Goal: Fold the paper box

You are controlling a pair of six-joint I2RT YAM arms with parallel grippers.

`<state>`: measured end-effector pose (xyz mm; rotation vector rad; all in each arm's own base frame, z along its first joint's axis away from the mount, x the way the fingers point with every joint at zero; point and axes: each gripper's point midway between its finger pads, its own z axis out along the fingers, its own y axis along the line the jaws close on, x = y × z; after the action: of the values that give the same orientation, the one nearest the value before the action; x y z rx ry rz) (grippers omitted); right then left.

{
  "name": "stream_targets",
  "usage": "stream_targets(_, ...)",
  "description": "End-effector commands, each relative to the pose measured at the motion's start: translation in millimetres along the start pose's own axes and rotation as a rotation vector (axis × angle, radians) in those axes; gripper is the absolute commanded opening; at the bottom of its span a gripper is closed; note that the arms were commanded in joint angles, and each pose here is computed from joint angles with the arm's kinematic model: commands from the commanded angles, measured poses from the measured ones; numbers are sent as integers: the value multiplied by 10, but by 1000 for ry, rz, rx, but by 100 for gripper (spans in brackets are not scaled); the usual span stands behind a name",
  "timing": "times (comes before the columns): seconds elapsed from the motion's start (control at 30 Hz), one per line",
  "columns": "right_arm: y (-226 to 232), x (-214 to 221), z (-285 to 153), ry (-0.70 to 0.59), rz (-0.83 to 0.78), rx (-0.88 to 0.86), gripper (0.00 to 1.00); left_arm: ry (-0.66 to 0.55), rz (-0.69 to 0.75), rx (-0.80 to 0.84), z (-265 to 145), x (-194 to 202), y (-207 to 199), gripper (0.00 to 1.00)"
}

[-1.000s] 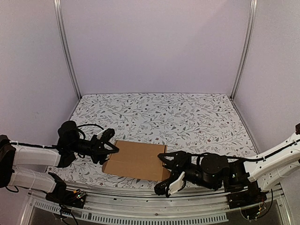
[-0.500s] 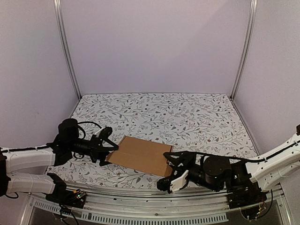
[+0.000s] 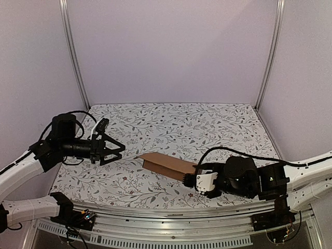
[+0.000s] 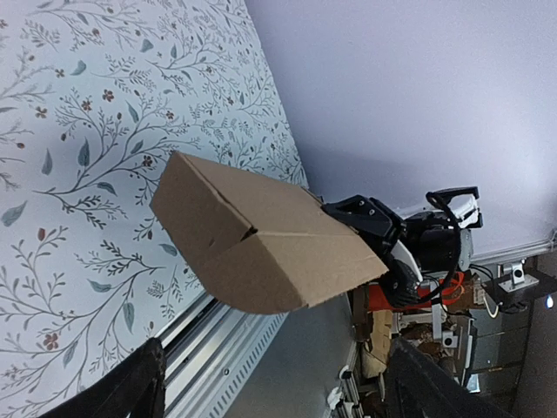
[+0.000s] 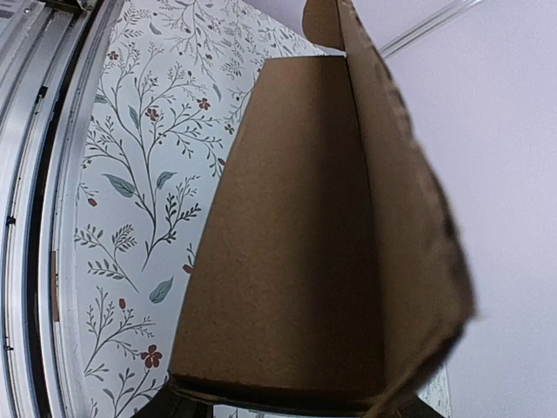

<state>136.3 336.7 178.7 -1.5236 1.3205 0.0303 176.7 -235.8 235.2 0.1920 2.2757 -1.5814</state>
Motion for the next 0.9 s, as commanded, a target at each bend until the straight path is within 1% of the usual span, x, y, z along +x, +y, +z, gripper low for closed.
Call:
stream_targets(0.0, 120, 14, -16, -18, 292, -216, 33, 8, 44, -89, -35, 22, 161, 84)
stream_targets(0.13, 228, -30, 26, -62, 435, -391, 32, 37, 69, -87, -28, 51, 146, 83)
stream_targets(0.27, 309, -73, 128, -93, 506, -492, 29, 59, 86, -87, -28, 103, 160, 82)
stream_targets(0.37, 354, -135, 239, -118, 549, -558, 29, 66, 95, -99, -39, 127, 185, 82)
stream_targets(0.5, 391, -140, 466, -124, 573, -582, 29, 74, 104, -123, -56, 146, 213, 81)
stream_targets(0.63, 471, -49, 706, -90, 533, -571, 31, 74, 114, -128, -64, 154, 218, 81)
stream_targets(0.7, 515, 25, 842, -66, 513, -555, 33, 72, 117, -140, -67, 156, 246, 80)
stream_targets(0.87, 593, 150, 1005, -44, 481, -533, 39, 75, 119, -166, -76, 175, 301, 80)
